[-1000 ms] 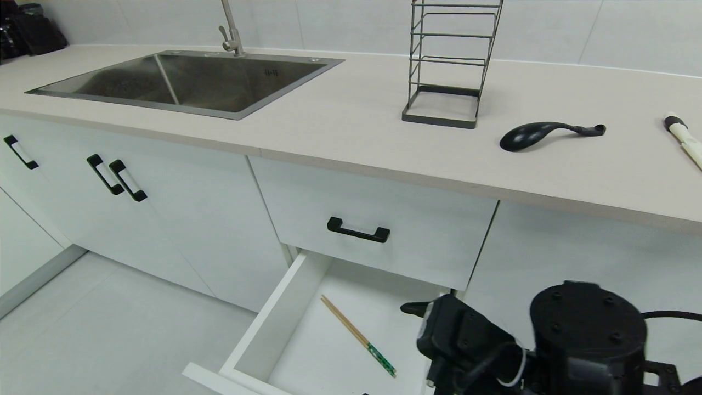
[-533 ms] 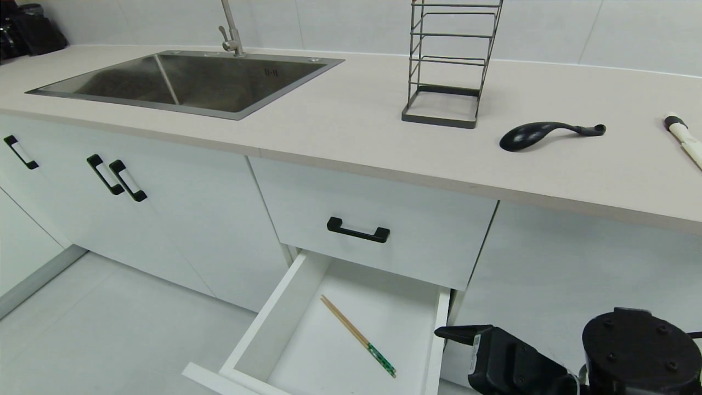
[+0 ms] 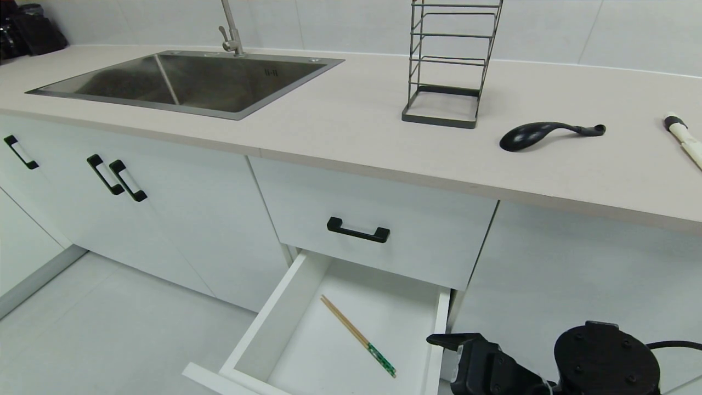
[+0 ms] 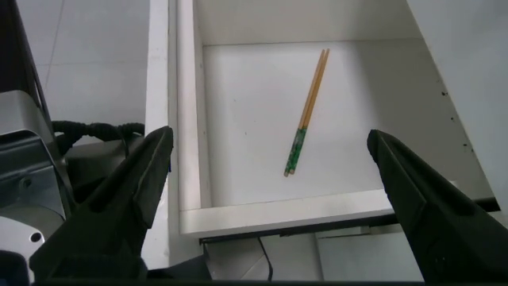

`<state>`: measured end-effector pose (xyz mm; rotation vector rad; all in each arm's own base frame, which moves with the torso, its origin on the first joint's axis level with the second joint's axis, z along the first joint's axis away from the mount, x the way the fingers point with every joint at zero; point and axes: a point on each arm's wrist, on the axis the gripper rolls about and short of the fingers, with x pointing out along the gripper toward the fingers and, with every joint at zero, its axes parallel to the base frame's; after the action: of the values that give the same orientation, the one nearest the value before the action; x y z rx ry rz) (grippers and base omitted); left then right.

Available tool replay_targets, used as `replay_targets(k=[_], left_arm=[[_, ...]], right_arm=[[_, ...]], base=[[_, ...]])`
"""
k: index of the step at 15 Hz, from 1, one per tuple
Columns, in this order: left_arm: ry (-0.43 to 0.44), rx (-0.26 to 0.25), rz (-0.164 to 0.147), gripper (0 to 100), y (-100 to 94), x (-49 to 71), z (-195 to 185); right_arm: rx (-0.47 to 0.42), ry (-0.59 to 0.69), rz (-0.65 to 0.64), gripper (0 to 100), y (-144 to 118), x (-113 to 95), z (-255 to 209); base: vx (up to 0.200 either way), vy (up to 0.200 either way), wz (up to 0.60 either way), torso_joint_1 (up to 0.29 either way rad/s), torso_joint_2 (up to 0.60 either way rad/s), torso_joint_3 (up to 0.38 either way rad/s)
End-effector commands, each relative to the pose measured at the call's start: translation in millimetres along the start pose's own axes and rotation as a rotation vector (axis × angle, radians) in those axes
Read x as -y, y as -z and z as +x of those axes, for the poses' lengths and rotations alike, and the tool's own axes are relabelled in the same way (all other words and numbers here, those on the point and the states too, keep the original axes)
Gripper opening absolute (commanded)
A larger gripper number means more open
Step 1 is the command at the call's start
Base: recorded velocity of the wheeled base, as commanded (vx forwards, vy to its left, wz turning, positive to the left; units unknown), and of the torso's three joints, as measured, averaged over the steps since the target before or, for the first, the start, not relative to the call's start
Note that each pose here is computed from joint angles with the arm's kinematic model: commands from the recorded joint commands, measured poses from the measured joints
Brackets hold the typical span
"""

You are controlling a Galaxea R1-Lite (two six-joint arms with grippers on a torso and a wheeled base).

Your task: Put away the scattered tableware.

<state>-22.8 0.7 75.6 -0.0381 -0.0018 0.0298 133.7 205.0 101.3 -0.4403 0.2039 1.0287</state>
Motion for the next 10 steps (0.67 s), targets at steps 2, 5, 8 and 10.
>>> replay_targets(k=[2,5,8,10], left_arm=[[-0.001,0.000,0.000,100,0.0,0.0,0.0],[-0.001,0.000,0.000,100,0.0,0.0,0.0],[-0.001,0.000,0.000,100,0.0,0.0,0.0],[-0.001,0.000,0.000,100,0.0,0.0,0.0]], right_arm=[[-0.022,-0.007,0.000,100,4.2,-1.2,5.5],[-0.022,-0.007,-0.005,100,4.1,-1.5,5.5],[-0.028,-0.007,-0.003,100,5.4,-1.5,5.4],[-0.028,-0.007,-0.003,100,5.4,-1.5,5.4]], base=[[0.000,0.000,0.00,0.000,0.00,0.000],[0.000,0.000,0.00,0.000,0.00,0.000],[0.000,0.000,0.00,0.000,0.00,0.000],[0.000,0.000,0.00,0.000,0.00,0.000]])
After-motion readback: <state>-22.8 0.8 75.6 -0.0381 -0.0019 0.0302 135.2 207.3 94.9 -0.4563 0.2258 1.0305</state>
